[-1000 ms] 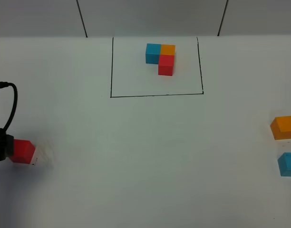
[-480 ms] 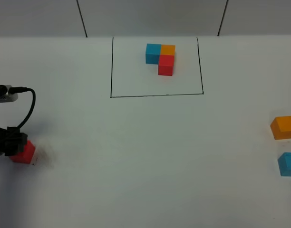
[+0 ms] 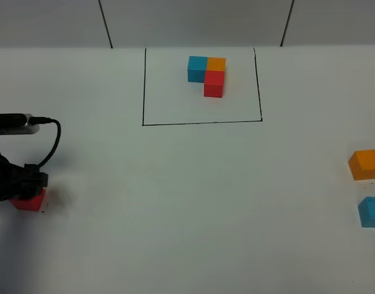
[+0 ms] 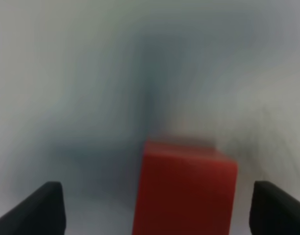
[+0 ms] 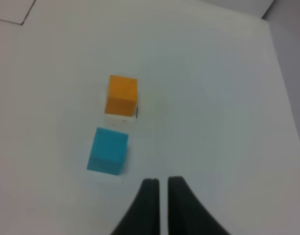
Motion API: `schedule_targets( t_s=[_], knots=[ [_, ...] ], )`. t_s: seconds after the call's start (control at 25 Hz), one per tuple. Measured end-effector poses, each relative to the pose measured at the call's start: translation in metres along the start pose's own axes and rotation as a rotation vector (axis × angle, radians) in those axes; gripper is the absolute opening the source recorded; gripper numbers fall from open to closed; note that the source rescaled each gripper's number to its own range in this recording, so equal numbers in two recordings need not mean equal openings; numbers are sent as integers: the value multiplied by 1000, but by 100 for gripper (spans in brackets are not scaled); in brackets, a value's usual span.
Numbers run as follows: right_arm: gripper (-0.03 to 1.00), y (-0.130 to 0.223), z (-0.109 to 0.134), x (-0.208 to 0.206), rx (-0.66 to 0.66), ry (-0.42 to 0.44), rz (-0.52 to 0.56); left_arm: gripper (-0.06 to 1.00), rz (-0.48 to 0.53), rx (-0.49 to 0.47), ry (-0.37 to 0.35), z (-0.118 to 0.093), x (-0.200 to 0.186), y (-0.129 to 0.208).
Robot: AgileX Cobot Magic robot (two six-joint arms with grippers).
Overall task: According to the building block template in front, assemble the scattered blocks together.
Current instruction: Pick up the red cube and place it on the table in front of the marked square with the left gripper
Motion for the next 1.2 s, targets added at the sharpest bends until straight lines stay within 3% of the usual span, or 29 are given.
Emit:
schedule_targets(
  t_s=[0.52,0.76,1.2],
  knots=[
    [0,0,0,0,0,0,0,82,36,18,5,-4,24,4],
    [0,0,0,0,0,0,0,52,33,19,5,-4,24,3],
    [0,0,0,0,0,0,0,53,47,70,14,-12,22,5]
  ],
)
Point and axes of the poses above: a point on each arm's last joint axis where the gripper is mounted, x pointing out along that axis toward the gripper, z along the wrist's bending axis when the last joint is at zero, y = z × x, the point moved 4 cm from there along x, pointing out along that axis toward the gripper, and after that the axes turned 11 degrees about -x, right-handed, at the moved point
